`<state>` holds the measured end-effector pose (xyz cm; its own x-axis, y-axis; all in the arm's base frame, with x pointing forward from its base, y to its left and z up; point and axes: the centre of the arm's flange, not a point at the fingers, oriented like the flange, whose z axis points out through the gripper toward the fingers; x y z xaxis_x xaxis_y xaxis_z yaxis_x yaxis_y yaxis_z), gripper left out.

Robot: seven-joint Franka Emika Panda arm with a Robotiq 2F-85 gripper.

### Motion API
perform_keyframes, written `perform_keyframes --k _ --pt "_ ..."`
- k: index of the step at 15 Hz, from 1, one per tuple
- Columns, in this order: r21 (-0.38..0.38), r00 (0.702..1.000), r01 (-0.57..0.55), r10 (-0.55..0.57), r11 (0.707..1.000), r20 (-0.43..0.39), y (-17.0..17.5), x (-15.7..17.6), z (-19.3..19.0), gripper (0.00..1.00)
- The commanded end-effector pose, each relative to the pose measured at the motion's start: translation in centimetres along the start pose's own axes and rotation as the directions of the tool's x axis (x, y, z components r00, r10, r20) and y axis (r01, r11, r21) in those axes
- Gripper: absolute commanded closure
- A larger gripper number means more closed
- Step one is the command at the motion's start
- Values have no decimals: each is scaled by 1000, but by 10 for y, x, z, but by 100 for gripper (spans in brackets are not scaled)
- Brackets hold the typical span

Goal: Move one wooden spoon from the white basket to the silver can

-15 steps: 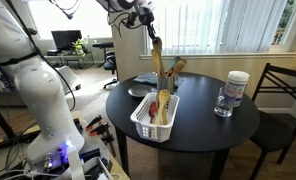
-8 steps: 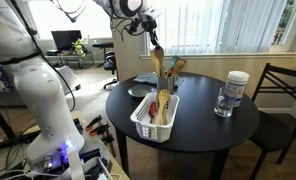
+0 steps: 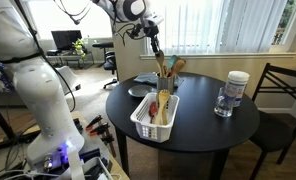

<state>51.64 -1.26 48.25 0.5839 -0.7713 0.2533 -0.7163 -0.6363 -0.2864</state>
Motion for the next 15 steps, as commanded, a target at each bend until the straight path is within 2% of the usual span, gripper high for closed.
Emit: perform_keyframes --k 1,3,8,14,15 --pt "-22 1000 -1 0 1000 -27 5 2 -14 3" --pt "-16 999 3 -4 1000 -44 5 3 -25 0" --pt "-14 994 14 -16 1000 -105 7 1 -54 0" --pt "-92 991 6 -18 996 -133 17 6 -70 0" --pt "-59 992 30 -36 998 -118 14 9 -63 0"
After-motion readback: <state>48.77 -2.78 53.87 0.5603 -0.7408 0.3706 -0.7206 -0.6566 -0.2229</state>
